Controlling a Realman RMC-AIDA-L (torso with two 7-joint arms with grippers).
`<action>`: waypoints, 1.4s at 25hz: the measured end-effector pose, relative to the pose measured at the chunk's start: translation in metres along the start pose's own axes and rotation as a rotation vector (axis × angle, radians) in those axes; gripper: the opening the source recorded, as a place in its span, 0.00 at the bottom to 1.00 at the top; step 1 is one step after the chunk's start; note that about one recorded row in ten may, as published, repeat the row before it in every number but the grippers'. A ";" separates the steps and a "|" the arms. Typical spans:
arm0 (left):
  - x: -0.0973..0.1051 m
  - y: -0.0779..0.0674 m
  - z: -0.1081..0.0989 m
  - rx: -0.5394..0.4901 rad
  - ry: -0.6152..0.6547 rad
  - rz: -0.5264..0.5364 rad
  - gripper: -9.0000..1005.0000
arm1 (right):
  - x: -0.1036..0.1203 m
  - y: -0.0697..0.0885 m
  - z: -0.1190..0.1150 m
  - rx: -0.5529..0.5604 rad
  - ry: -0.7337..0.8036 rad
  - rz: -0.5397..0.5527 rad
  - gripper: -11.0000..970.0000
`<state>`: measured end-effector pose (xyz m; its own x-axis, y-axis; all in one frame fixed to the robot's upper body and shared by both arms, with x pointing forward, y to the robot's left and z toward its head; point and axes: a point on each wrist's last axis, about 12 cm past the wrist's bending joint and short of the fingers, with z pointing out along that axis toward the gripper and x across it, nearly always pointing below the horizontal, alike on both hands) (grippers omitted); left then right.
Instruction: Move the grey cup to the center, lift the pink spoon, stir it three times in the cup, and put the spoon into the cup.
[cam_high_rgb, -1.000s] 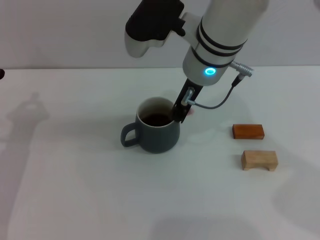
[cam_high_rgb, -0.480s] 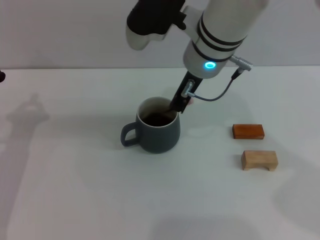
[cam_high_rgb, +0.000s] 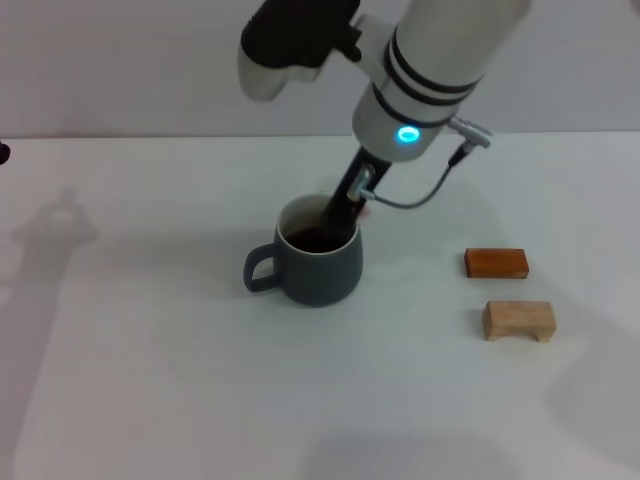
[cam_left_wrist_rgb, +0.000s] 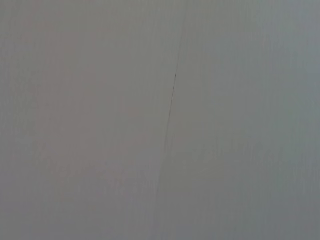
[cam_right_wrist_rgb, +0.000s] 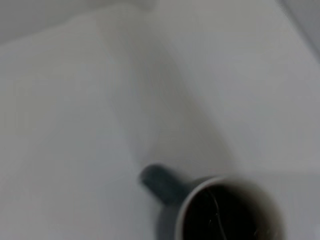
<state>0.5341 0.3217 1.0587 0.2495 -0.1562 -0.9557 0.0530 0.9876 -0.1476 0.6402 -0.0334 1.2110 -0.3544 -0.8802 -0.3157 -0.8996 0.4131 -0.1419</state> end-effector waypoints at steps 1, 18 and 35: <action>0.000 0.000 0.000 0.000 0.000 0.000 0.01 | 0.000 -0.003 0.000 0.022 -0.007 0.002 0.12; 0.001 -0.001 0.001 -0.002 0.004 -0.003 0.01 | 0.003 -0.001 0.001 0.016 0.019 -0.014 0.01; 0.000 -0.004 0.007 0.008 -0.002 -0.017 0.01 | 0.042 -0.041 -0.003 0.363 -0.427 -0.052 0.04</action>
<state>0.5407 0.3176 1.0612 0.2508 -0.1732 -0.9524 0.0652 0.9847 -0.1619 0.6618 -0.0880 1.2063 -0.1098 -0.7600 -0.6406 -0.7410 0.4922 -0.4569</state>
